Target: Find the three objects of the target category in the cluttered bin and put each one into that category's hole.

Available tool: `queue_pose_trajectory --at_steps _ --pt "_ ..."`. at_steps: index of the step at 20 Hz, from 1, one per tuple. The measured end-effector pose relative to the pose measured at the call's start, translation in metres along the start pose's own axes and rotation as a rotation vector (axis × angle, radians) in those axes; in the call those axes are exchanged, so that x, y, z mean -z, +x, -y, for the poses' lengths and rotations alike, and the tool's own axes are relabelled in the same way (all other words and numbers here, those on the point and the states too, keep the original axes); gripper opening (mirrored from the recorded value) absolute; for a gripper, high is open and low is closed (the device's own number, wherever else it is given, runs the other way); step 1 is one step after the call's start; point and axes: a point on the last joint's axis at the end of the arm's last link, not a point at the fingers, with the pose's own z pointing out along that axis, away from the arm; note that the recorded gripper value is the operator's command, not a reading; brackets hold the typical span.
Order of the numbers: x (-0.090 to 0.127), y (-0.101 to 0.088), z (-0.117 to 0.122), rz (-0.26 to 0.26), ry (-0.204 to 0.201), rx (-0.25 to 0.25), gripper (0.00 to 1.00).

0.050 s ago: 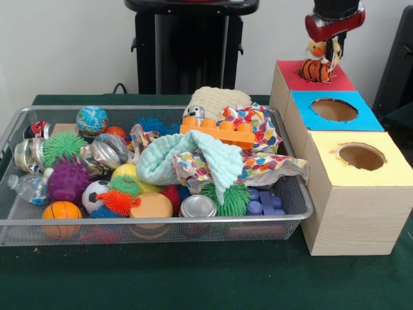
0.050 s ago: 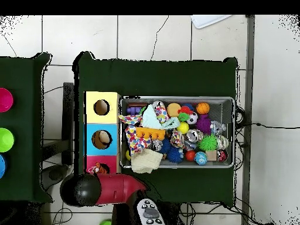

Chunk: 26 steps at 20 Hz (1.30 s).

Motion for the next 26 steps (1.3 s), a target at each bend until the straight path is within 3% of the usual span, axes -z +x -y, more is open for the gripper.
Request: queue_pose_trajectory --at_steps 26 --pt "-0.0015 0.0033 0.0083 -0.01 0.007 -0.02 0.0"
